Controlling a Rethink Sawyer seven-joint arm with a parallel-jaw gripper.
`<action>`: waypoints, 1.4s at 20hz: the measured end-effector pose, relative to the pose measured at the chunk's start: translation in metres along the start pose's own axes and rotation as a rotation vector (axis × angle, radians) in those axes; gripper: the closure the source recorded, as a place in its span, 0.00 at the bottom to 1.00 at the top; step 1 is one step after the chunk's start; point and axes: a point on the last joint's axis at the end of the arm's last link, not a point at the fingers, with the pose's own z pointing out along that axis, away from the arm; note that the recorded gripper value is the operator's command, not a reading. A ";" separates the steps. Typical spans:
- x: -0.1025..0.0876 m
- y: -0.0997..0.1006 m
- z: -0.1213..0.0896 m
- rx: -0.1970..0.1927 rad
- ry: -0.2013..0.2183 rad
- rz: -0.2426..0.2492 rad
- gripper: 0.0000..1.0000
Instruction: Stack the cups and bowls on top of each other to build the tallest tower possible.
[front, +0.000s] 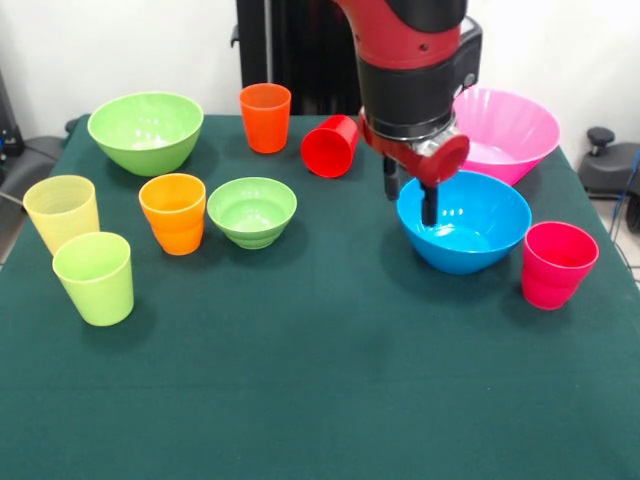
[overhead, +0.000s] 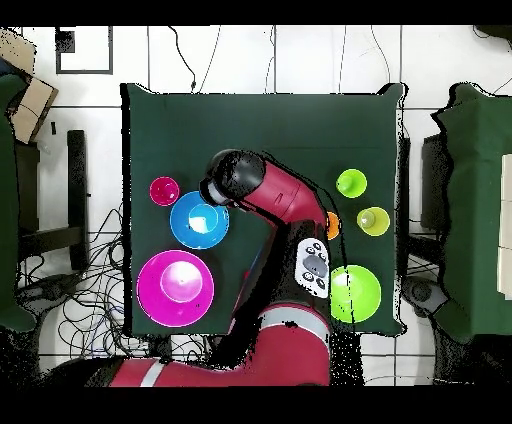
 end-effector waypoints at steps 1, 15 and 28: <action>0.002 -0.001 -0.003 -0.004 0.002 -0.004 0.00; 0.006 -0.029 -0.025 -0.006 0.017 -0.086 0.00; -0.012 -0.050 -0.009 0.015 0.017 -0.236 0.00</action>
